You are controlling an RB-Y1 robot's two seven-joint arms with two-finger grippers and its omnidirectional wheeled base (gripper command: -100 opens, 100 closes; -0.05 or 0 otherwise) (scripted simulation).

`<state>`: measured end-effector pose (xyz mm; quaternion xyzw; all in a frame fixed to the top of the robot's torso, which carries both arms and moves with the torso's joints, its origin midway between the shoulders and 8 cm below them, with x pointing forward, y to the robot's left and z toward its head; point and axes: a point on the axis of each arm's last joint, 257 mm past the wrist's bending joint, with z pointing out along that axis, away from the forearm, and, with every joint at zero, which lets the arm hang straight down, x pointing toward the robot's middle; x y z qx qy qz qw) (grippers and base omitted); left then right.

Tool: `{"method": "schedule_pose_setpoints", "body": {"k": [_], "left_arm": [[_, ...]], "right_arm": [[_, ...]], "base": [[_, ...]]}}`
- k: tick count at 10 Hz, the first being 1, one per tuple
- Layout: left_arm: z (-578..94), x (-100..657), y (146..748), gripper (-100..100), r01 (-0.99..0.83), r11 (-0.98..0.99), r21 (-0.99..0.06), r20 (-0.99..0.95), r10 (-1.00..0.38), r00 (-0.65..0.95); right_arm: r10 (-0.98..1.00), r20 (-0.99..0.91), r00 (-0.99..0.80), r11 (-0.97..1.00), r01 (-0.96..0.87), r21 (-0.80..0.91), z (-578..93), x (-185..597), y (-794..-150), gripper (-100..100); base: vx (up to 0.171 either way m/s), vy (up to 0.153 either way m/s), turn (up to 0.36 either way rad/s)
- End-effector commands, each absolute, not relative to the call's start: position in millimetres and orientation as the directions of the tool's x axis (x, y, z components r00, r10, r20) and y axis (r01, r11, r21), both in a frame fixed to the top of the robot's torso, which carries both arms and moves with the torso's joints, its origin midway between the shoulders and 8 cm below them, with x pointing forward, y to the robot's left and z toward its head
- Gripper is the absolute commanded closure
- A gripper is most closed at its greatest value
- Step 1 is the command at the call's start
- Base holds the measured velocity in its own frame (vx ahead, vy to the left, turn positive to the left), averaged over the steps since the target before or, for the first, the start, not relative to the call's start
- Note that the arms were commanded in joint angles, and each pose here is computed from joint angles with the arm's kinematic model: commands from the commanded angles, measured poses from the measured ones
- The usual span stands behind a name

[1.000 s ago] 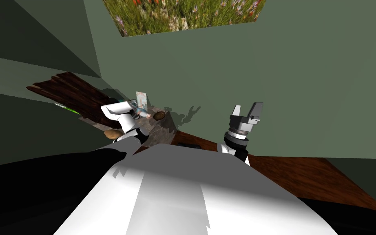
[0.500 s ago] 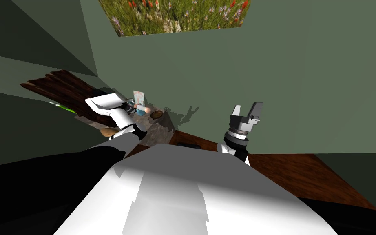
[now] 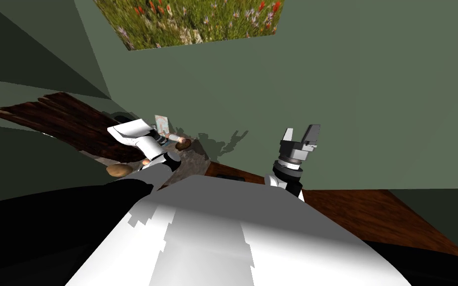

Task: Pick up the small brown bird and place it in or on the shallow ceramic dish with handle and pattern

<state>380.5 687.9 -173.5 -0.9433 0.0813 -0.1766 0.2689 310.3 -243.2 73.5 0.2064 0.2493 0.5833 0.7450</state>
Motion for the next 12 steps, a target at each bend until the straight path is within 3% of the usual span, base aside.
{"method": "schedule_pose_setpoints", "body": {"k": [1, 4, 10, 11, 12], "left_arm": [[-196, 362, 682, 100, -0.056, -0.869, -0.492, 0.254, -0.205, 0.945], [-231, 325, 671, 100, -0.057, -0.892, -0.448, 0.160, -0.142, 0.977], [-226, 316, 673, 100, -0.069, -0.873, -0.483, 0.113, -0.140, 0.984], [-224, 317, 674, -100, -0.069, -0.870, -0.488, 0.114, -0.142, 0.983], [-224, 317, 674, -100, -0.069, -0.870, -0.487, 0.115, -0.142, 0.983]], "right_arm": [[0.972, -0.131, 0.195, 0.234, -0.766, 0.598, 74, 310, -243, 0], [0.972, -0.131, 0.195, 0.234, -0.766, 0.598, 73, 310, -243, 0], [0.972, -0.131, 0.195, 0.234, -0.766, 0.598, 74, 310, -243, 0], [0.972, -0.131, 0.195, 0.234, -0.766, 0.598, 74, 310, -243, 0], [0.972, -0.131, 0.195, 0.234, -0.766, 0.598, 74, 310, -243, 0]], "base": [[0.159, -0.045, -0.071], [0.202, -0.040, -0.051], [0.063, -0.009, -0.003], [0.008, 0.000, -0.003], [0.000, 0.000, 0.000]]}}
